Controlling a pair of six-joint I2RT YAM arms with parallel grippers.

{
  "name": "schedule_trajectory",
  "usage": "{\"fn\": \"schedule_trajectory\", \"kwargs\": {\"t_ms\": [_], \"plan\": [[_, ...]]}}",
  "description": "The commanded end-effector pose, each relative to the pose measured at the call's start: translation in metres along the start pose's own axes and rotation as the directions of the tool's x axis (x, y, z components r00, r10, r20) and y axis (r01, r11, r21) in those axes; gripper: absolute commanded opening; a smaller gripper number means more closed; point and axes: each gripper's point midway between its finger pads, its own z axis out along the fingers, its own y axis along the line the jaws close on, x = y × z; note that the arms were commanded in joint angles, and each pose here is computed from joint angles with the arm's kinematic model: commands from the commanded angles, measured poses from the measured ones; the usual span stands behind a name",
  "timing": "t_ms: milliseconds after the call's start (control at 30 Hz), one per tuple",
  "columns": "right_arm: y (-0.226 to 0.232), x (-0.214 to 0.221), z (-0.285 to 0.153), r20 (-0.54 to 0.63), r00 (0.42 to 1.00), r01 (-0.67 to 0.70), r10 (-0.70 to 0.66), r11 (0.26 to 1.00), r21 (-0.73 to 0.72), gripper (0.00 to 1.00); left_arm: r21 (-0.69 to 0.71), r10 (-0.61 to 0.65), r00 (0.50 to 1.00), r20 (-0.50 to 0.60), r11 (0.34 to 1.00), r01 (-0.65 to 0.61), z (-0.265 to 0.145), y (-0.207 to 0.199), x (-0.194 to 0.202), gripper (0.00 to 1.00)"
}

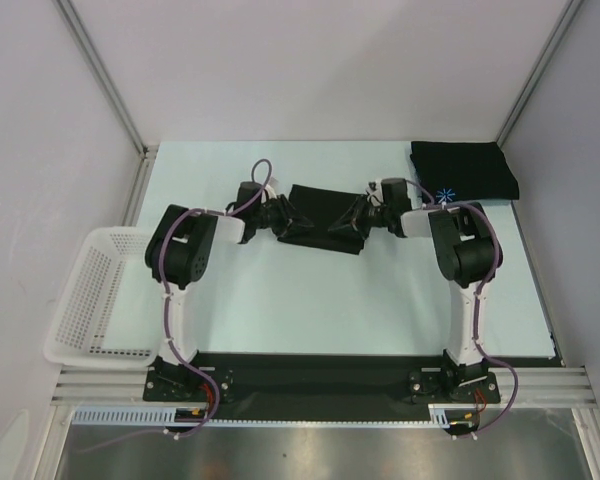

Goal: Fold and stack the t-shirts
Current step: Fold the tshirt

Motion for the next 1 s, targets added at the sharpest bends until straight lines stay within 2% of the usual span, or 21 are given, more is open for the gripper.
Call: {"fn": "schedule_trajectory", "kwargs": {"t_ms": [0,167,267,300,400,533,633,667,733,900,967], "plan": [[-0.014,0.003,-0.004,-0.010,1.000,-0.002,0.001,0.996,-0.091,0.14,0.079,0.068,0.996,0.058,0.994,-0.072,-0.003,-0.007,-0.015,0.30],[-0.067,0.013,-0.034,0.016,0.998,-0.058,0.058,0.998,-0.026,0.14,-0.090,0.111,0.994,-0.004,0.990,-0.111,-0.012,0.044,-0.003,0.29],[-0.067,0.014,-0.055,0.021,1.000,-0.014,0.014,1.000,0.003,0.14,-0.150,0.172,0.985,-0.022,0.973,-0.173,-0.028,0.051,-0.001,0.30],[-0.070,0.015,-0.064,0.024,0.999,-0.034,0.033,0.999,0.030,0.14,-0.165,0.227,0.974,-0.025,0.960,-0.228,-0.033,0.049,-0.003,0.30],[-0.055,0.009,-0.083,0.031,0.999,0.038,-0.041,0.996,0.078,0.14,-0.200,0.296,0.954,-0.035,0.934,-0.297,-0.053,0.028,-0.006,0.33],[-0.027,0.004,-0.092,0.045,0.994,0.099,-0.104,0.991,0.094,0.15,-0.205,0.329,0.944,0.007,0.925,-0.321,-0.075,-0.004,-0.012,0.35],[-0.005,0.002,-0.079,0.047,0.992,0.111,-0.113,0.992,0.060,0.15,-0.141,0.303,0.952,0.048,0.945,-0.294,-0.074,-0.026,-0.014,0.35],[0.000,0.004,-0.073,0.040,0.996,0.080,-0.082,0.996,0.049,0.16,-0.124,0.263,0.964,0.040,0.959,-0.257,-0.068,-0.026,-0.009,0.35],[0.013,0.005,-0.052,0.025,0.994,0.106,-0.106,0.994,0.008,0.16,-0.075,0.236,0.971,0.042,0.970,-0.233,-0.060,-0.029,-0.007,0.35],[0.016,0.019,-0.011,-0.021,0.996,0.080,-0.081,0.996,-0.036,0.20,-0.016,0.129,0.990,0.054,0.992,-0.129,-0.035,-0.008,-0.003,0.31],[0.003,0.027,0.003,-0.048,0.997,0.052,-0.053,0.998,-0.028,0.20,-0.012,0.115,0.992,0.044,0.993,-0.114,-0.029,0.001,0.000,0.31]]}}
